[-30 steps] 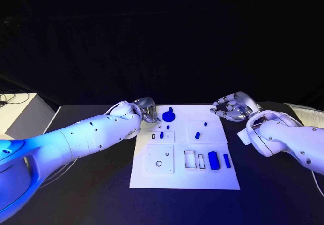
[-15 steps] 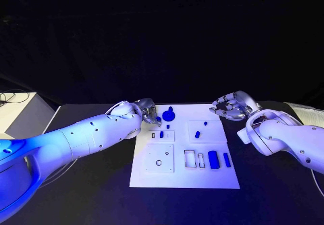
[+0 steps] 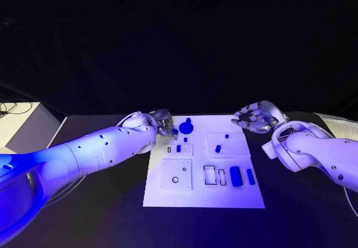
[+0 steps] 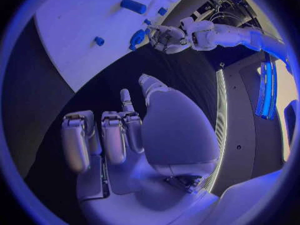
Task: Assemble the parts on the task board
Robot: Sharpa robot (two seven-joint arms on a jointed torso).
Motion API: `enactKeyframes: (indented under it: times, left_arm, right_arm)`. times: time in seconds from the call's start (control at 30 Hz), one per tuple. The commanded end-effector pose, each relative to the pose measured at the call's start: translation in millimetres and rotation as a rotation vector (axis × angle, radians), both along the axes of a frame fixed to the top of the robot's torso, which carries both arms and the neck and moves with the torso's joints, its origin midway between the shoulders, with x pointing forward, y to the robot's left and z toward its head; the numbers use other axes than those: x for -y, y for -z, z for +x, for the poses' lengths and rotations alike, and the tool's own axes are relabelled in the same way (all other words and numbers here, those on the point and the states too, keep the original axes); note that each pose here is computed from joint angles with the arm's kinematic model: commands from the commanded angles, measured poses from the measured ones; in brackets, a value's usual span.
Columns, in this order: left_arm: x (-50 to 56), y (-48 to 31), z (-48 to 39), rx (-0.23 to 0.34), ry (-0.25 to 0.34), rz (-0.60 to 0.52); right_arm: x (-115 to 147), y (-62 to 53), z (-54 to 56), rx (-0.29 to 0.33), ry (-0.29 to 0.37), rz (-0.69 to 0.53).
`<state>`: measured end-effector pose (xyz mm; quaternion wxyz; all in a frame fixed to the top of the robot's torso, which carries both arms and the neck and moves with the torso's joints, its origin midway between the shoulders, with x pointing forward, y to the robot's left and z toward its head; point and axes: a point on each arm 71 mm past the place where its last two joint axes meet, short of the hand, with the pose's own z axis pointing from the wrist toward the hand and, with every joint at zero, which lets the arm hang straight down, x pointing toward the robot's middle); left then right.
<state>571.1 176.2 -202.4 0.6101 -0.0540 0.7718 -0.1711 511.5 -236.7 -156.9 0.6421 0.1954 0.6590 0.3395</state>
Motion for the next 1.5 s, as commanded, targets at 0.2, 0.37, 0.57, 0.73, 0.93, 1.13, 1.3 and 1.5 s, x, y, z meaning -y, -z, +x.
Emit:
enactKeyframes:
  times: [0.2,0.37,0.57,0.73,0.93,1.13,1.3,1.5]
  left_arm:
    - [4.1,0.0,-0.1,-0.005,-0.005,-0.009]
    - [4.1,1.6,0.5,-0.021,-0.025,0.004]
    - [4.0,3.2,1.3,-0.035,-0.052,0.025]
    - [5.6,3.9,1.3,-0.043,-0.056,0.035]
    - [7.8,4.7,1.1,-0.052,-0.051,0.045]
    - [10.1,4.8,0.8,-0.052,-0.037,0.046]
    - [12.3,4.9,0.3,-0.048,-0.024,0.044]
    - [13.2,5.1,0.0,-0.046,-0.019,0.045]
  right_arm:
    - [-2,-0.4,-0.6,0.006,-0.015,-0.006]
    - [-2,-0.4,-0.5,0.006,-0.016,-0.006]
    - [-2,-0.4,-0.5,0.006,-0.016,-0.006]
    - [-2,-0.3,-0.3,0.006,-0.016,-0.006]
    - [-2,-0.2,-0.1,0.006,-0.016,-0.006]
    - [-2,-0.1,0.1,0.005,-0.017,-0.006]
    - [-3,0.0,0.2,0.004,-0.018,-0.007]
    - [-3,0.1,0.4,0.004,-0.019,-0.007]
